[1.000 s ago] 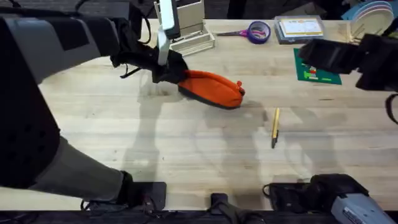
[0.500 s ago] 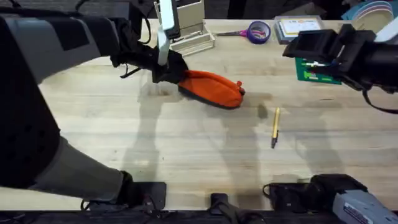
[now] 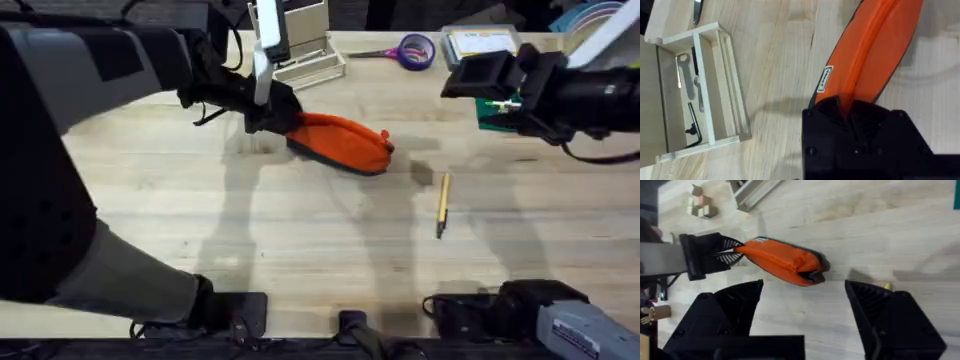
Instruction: Unzip the bag, pick up the pens from the table one at a time and place them inside, then zip the bag closed.
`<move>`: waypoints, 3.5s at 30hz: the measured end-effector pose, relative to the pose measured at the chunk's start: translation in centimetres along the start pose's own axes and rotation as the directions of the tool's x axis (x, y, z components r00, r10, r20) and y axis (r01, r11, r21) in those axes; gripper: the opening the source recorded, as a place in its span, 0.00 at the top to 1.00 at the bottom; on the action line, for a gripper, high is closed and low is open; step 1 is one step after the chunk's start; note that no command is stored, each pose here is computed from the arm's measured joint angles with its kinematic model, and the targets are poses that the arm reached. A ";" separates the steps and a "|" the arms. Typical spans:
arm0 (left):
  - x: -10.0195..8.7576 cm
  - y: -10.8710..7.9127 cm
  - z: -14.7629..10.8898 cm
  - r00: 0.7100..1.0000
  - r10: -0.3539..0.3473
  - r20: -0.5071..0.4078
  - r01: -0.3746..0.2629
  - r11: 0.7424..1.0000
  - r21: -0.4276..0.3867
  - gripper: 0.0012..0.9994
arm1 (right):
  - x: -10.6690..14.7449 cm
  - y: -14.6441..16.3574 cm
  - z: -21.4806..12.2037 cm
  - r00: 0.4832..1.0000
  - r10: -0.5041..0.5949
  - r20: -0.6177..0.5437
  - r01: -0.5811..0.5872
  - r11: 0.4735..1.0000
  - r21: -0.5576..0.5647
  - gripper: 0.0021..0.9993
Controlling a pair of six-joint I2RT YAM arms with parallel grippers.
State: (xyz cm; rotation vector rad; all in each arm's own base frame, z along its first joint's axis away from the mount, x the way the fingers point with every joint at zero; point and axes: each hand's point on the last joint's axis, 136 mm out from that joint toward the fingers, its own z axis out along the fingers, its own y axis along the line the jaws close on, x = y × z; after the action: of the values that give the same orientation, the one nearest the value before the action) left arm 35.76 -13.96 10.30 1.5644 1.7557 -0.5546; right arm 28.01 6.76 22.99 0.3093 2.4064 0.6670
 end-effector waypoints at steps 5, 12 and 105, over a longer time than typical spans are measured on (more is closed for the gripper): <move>0.0 0.0 0.0 1.000 0.000 0.000 0.000 1.000 0.000 0.96 | 0.9 -0.1 2.0 0.997 0.002 -0.078 -0.001 1.000 0.009 0.00; 0.0 0.0 0.0 1.000 0.000 0.000 0.000 1.000 0.000 0.96 | 2.0 0.6 4.8 0.986 -0.026 -0.162 0.026 1.000 -0.002 0.00; 0.0 0.0 0.0 1.000 0.001 0.000 -0.001 1.000 0.001 0.96 | 4.0 2.4 14.6 0.954 -0.052 -0.296 0.040 0.998 -0.048 0.97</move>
State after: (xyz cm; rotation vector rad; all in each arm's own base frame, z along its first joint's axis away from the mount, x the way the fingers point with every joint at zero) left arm 35.75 -13.99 10.30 1.5651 1.7551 -0.5551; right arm 34.00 15.89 12.24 0.1416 2.6711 0.7897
